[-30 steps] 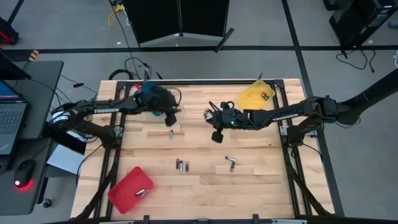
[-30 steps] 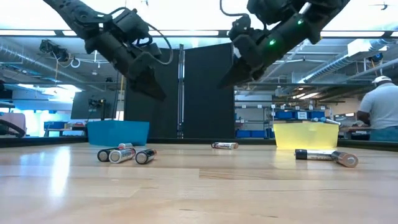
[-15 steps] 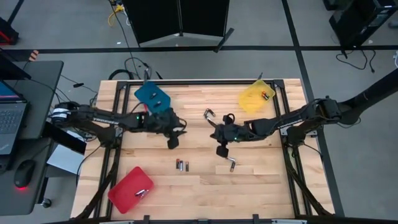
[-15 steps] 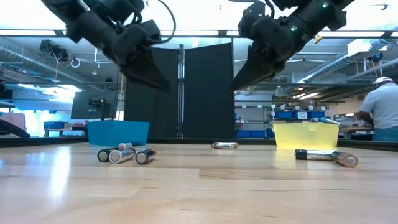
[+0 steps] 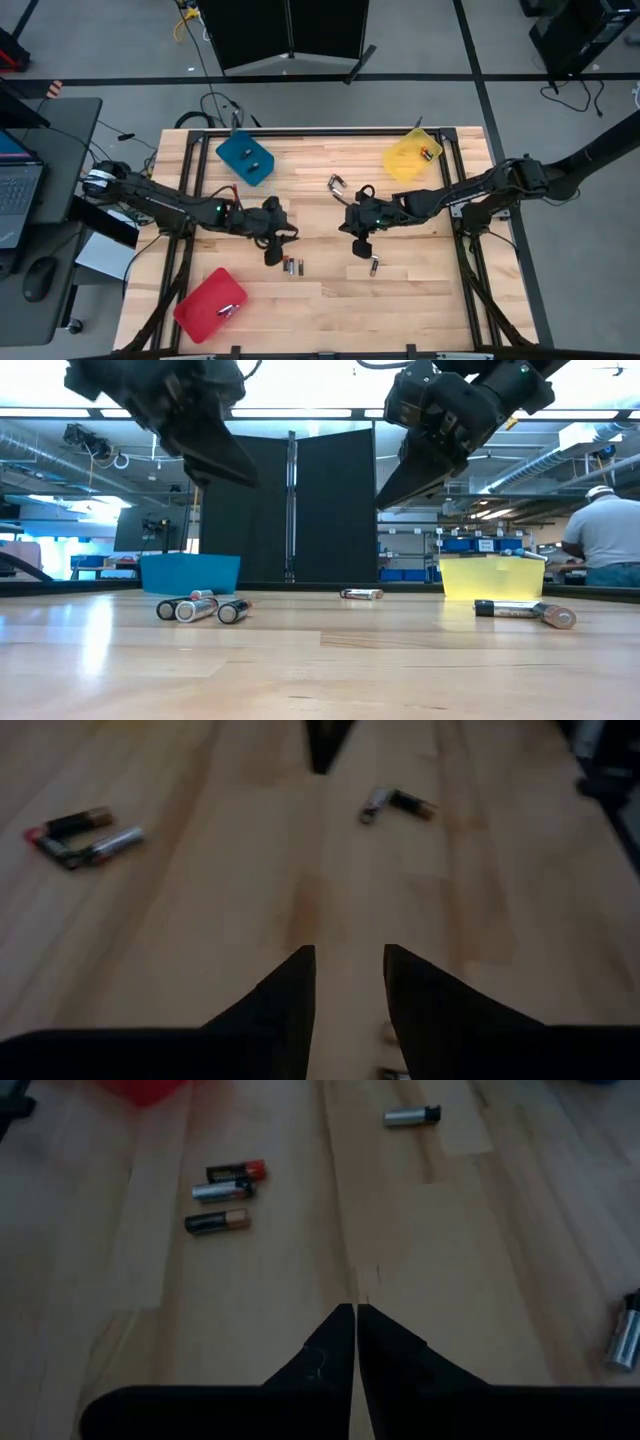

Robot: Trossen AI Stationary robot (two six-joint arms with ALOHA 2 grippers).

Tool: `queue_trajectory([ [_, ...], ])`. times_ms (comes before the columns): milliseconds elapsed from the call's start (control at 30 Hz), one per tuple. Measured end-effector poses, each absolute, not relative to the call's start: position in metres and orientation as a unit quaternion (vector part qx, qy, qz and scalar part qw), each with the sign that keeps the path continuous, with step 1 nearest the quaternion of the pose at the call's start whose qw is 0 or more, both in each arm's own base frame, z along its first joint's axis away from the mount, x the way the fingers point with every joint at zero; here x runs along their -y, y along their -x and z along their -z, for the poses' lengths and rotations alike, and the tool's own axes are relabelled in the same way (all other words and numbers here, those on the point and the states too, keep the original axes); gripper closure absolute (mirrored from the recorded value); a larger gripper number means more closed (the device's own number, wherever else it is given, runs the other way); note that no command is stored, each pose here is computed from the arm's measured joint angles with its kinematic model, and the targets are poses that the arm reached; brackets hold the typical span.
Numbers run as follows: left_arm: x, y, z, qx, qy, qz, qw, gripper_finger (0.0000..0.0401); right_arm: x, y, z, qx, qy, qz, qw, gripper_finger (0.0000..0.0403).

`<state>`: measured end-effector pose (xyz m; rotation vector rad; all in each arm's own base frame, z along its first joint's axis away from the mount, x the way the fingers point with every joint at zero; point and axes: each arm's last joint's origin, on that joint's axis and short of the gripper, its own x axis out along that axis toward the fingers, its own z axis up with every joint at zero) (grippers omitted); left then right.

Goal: Sort batteries
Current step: Put the black silver battery into the red bin

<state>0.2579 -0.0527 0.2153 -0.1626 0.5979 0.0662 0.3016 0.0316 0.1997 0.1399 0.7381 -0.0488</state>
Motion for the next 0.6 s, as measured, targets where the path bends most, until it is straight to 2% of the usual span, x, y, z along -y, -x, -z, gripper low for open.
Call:
queue_trajectory([
  [133, 0.072, -0.259, -0.225, -0.319, 0.080, -0.014, 0.944, 0.0273, -0.036, -0.299, -0.198, -0.372, -0.070, 0.021, 0.925, 0.0369],
  [267, 0.089, -0.263, -0.228, -0.345, 0.068, 0.005, 0.936, 0.0254, -0.039, -0.297, -0.196, -0.386, -0.066, 0.017, 0.920, 0.0366],
  [600, 0.119, -0.285, -0.210, -0.396, 0.093, 0.022, 0.913, 0.0154, -0.046, -0.295, -0.195, -0.397, -0.060, 0.007, 0.916, 0.0362],
])
